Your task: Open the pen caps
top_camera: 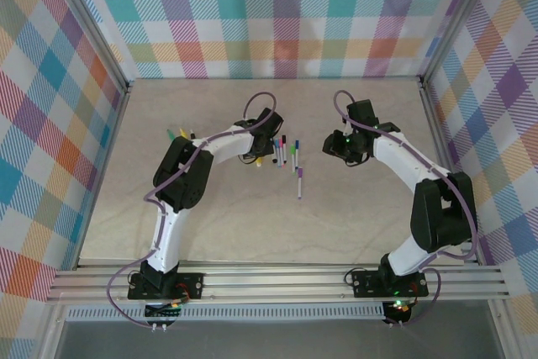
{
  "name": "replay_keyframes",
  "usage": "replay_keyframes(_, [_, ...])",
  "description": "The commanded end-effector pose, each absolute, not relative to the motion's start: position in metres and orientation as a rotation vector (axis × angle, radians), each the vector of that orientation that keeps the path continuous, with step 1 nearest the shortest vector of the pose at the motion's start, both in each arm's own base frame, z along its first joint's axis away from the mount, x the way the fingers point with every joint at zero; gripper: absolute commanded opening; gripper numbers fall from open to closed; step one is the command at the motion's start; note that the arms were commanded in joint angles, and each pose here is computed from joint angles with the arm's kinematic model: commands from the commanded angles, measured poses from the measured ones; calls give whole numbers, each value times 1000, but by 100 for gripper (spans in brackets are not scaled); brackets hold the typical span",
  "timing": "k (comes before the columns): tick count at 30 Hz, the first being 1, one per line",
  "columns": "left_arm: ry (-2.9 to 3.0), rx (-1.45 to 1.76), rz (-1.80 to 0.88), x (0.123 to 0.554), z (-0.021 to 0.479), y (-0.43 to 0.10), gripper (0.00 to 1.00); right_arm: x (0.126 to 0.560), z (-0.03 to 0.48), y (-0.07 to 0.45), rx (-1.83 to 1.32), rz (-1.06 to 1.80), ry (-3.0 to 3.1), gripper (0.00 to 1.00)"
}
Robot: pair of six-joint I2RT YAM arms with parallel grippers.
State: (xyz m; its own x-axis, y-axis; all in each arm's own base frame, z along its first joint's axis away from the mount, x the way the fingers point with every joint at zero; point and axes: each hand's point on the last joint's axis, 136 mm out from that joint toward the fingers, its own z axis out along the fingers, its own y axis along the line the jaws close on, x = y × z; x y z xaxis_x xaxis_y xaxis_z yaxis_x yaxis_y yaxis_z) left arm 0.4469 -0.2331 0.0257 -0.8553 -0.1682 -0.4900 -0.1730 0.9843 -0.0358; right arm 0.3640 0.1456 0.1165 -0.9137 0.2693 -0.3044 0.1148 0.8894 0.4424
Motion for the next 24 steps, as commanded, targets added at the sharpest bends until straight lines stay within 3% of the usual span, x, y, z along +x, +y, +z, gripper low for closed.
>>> replay_keyframes(1, [2760,-173,173,409,-19,-206,0,366,117,154,280,652,2691,39])
replay_keyframes(8, [2697,16,-56,397,41,-220,0,370,120,178,248,806,2683,38])
replay_keyframes(12, [2666,172,-328,381,83,-247,0,373,128,200,231,982,2635,39])
replay_keyframes(20, [2594,326,-753,348,127,-286,0,375,150,236,169,1263,2531,52])
replay_keyframes(24, [2548,373,-912,337,144,-301,0,374,155,253,135,1342,2519,54])
